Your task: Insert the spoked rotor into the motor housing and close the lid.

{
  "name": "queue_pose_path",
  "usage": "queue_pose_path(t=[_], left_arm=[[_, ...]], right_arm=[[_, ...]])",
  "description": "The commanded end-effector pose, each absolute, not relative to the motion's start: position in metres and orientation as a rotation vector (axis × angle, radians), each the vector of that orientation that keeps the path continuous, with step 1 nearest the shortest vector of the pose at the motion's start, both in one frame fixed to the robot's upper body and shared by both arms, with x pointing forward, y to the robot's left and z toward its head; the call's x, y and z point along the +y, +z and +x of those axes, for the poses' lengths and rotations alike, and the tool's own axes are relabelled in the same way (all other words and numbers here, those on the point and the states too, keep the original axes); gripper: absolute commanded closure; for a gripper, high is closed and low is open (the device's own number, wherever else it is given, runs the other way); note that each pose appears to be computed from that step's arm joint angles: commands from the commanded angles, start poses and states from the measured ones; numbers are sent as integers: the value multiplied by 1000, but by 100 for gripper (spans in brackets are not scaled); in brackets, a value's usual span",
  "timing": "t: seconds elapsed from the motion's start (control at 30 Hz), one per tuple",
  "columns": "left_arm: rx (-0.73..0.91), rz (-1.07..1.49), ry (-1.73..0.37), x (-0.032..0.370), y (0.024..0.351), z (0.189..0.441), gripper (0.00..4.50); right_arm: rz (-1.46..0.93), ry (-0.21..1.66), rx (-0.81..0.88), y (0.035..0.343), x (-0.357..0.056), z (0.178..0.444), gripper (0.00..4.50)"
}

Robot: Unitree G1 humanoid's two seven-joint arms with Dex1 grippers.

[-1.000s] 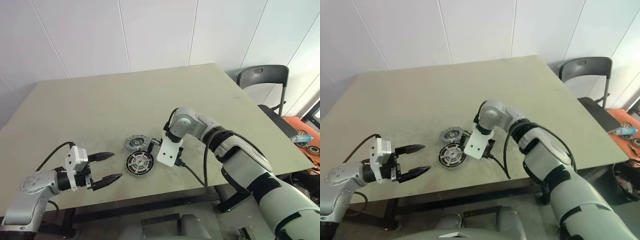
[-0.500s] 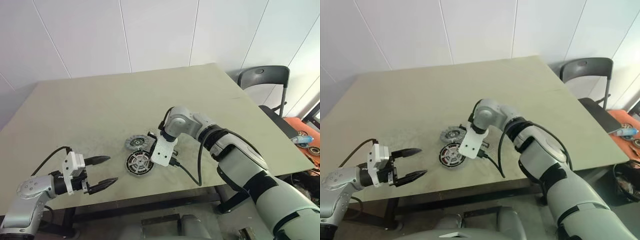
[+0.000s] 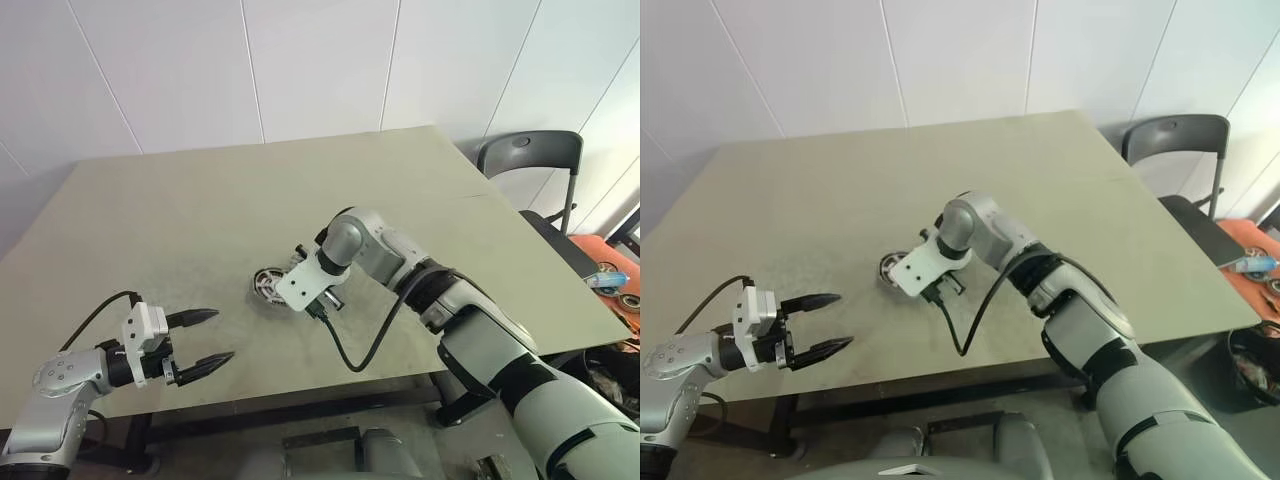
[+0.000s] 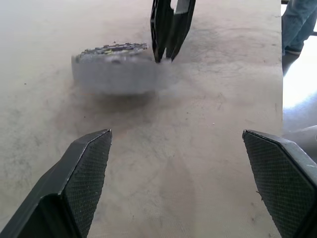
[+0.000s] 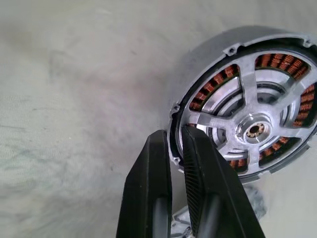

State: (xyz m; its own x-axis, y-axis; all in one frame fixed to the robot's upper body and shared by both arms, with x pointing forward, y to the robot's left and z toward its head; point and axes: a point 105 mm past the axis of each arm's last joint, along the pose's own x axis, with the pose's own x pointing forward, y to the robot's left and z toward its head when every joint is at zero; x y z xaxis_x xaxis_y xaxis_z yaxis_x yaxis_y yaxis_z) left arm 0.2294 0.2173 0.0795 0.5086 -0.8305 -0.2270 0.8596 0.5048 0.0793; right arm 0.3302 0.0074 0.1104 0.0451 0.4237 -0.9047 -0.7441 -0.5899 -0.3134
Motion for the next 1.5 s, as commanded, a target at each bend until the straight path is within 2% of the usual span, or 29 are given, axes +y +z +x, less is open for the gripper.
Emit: queue_pose_path(t=[0.03, 0.17, 0.37, 0.7, 0.97, 1.13, 1.17, 1.33, 1.5], left_arm=[[124, 229, -1019, 217, 92, 234, 0], [122, 237, -1015, 216, 93, 237, 0], [124, 247, -1011, 215, 94, 239, 0], [130, 257, -992, 216, 93, 238, 0], [131, 259, -991, 218, 90, 240, 0], [130, 262, -993, 218, 88, 240, 0], [130, 262, -993, 218, 87, 240, 0], [129, 263, -985, 219, 87, 239, 0], [128, 253, -973, 221, 86, 238, 0]], right_arm=[[-1321, 1674, 462, 129, 3, 317, 442], [-1185, 1657, 589, 129, -1, 308, 442], [-937, 1599, 711, 132, 20, 303, 442], [-1086, 1587, 651, 116, 18, 314, 442], [-1341, 1609, 577, 112, -6, 323, 182], [-1152, 1679, 562, 134, 0, 307, 18], [-1058, 1684, 578, 143, 2, 305, 3], [-591, 1596, 654, 185, -10, 312, 3], [-74, 1378, 699, 194, -41, 326, 3]])
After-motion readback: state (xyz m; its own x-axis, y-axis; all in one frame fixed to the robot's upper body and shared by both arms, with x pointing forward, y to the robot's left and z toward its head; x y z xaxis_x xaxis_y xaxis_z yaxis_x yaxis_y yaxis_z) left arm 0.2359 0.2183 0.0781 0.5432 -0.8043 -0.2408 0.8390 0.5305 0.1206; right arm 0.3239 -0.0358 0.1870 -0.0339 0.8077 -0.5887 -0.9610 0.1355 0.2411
